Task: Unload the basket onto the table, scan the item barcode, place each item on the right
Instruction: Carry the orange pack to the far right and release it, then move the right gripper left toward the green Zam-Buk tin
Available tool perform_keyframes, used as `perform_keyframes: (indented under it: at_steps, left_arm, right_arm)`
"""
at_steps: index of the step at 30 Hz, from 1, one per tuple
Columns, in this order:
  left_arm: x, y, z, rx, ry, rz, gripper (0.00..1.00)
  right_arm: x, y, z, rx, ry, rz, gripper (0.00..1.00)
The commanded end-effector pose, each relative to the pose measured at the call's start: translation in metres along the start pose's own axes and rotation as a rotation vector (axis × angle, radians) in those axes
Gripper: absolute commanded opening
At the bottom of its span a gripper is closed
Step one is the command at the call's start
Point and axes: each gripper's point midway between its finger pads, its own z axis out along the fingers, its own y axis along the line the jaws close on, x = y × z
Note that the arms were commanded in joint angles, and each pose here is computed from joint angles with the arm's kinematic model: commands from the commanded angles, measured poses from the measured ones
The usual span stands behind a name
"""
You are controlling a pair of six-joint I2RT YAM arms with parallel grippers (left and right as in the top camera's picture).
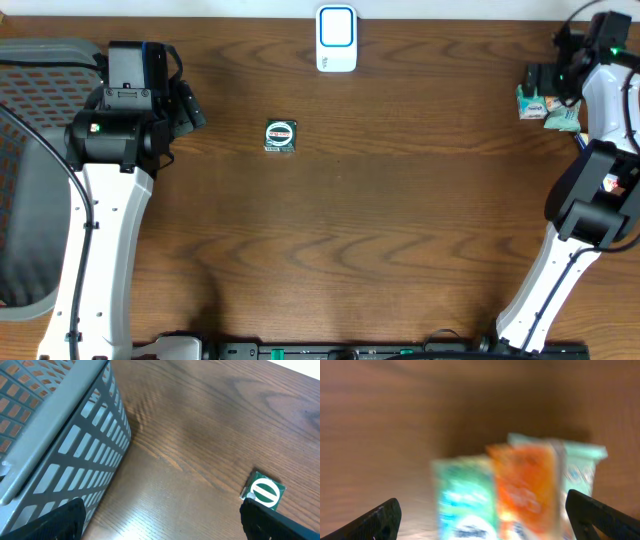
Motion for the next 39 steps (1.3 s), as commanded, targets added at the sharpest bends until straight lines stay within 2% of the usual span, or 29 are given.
perform_keyframes:
  at_steps: [1, 4, 9, 17, 20, 24, 28, 31, 34, 39]
  left_arm:
    - [-0.001, 0.003, 0.001, -0.016, -0.001, 0.011, 0.98]
    - [-0.001, 0.003, 0.001, -0.016, -0.001, 0.011, 0.98]
    - [-0.001, 0.003, 0.001, -0.016, -0.001, 0.011, 0.98]
    - [-0.001, 0.003, 0.001, -0.016, -0.001, 0.011, 0.98]
    - [-0.001, 0.003, 0.001, -0.016, -0.001, 0.011, 0.98]
    - [-0.001, 0.003, 0.001, -0.016, -0.001, 0.011, 0.98]
    - [-0.001, 0.003, 0.001, -0.016, -0.001, 0.011, 0.98]
    - [-0.001, 0.003, 0.001, -0.016, -0.001, 0.011, 0.98]
    - [-0.001, 0.003, 0.001, -0.016, -0.001, 0.011, 0.98]
    - [-0.001, 0.003, 0.001, -0.016, -0.001, 0.011, 0.98]
  right_arm:
    - [-0.068, 0.068, -0.084, -0.219, -0.248, -0.077, 0.99]
    - [-0.095, 0.138, -0.129, -0.496, -0.397, -0.182, 0.99]
    - [-0.094, 0.234, -0.165, -0.846, -0.473, -0.328, 0.99]
    - [-0.055, 0.358, -0.161, -1.008, -0.371, -0.463, 0.99]
    - [-0.045, 0.395, -0.155, -0.959, -0.359, -0.514, 0.99]
    - [-0.031, 0.432, -0.135, -0.769, -0.331, -0.556, 0.99]
    - [-0.020, 0.454, -0.111, -0.550, -0.290, -0.467, 0.99]
    - [-0.007, 0.464, -0.090, -0.382, -0.257, -0.313, 0.99]
    - [0.018, 0.485, -0.074, -0.367, -0.199, -0.222, 0.99]
    - [0.051, 0.504, -0.060, -0.369, -0.115, -0.201, 0.99]
